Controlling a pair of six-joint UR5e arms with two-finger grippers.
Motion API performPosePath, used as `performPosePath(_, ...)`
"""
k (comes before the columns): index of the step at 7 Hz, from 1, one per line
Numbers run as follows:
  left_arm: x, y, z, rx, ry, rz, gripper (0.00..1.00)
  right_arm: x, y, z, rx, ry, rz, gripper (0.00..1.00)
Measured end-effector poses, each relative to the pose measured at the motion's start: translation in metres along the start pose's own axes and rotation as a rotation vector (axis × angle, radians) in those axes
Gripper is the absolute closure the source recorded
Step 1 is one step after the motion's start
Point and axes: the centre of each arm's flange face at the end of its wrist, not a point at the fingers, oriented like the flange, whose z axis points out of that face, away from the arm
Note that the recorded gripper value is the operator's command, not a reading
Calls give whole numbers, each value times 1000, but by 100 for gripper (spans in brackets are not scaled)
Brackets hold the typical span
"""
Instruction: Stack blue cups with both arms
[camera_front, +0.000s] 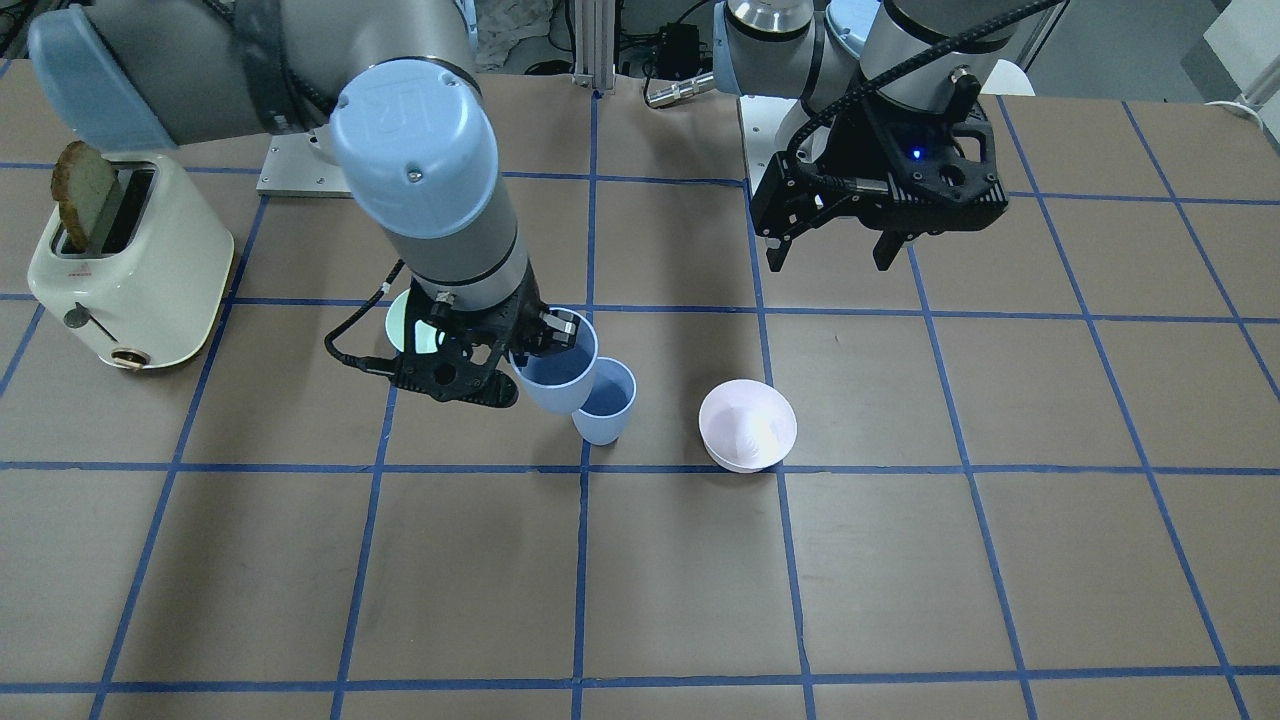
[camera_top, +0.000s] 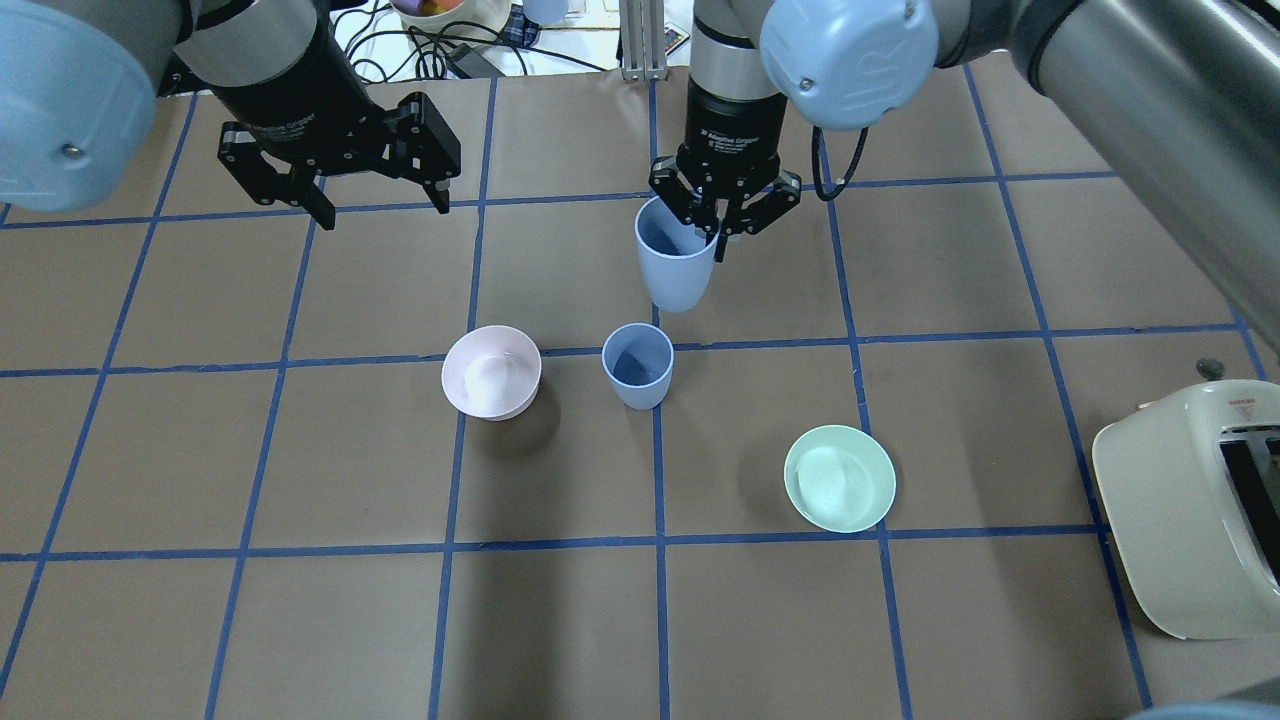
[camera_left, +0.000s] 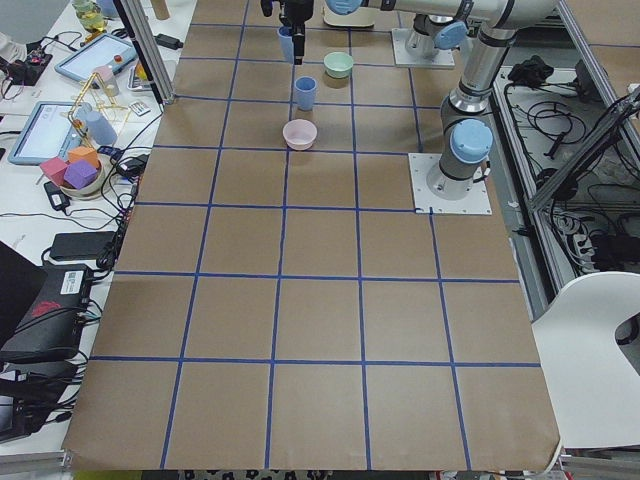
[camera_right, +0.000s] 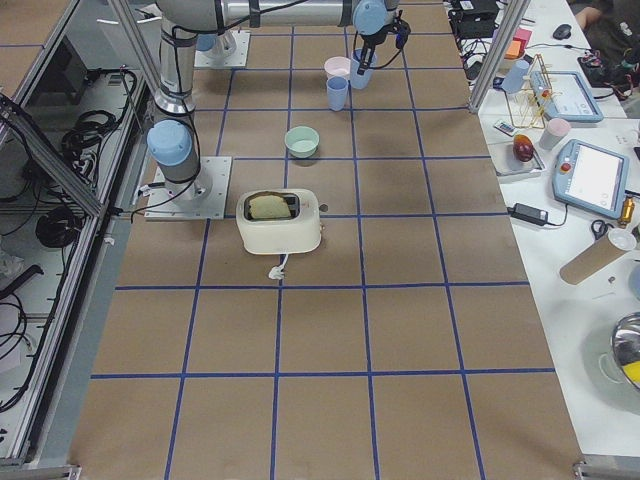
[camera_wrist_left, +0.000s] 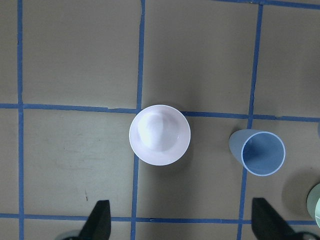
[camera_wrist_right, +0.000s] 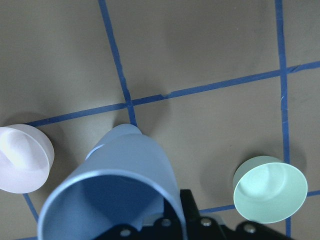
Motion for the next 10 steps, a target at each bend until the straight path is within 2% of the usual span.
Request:
performPosePath(3,0,0,-1,3,-1,-3,0,-23,25,34,-49,33,-12,100)
performPosePath(8,0,-1,-3,8,-2,-4,0,-28,21,68,-103,41,-12,100)
performPosePath(9,0,-1,-4,12,-1,-3,0,-31,18,73,-103,32,-13,95)
performPosePath(10,0,-2,-4,17,0,-3,0,-33,13,76,-91,22,-15,25)
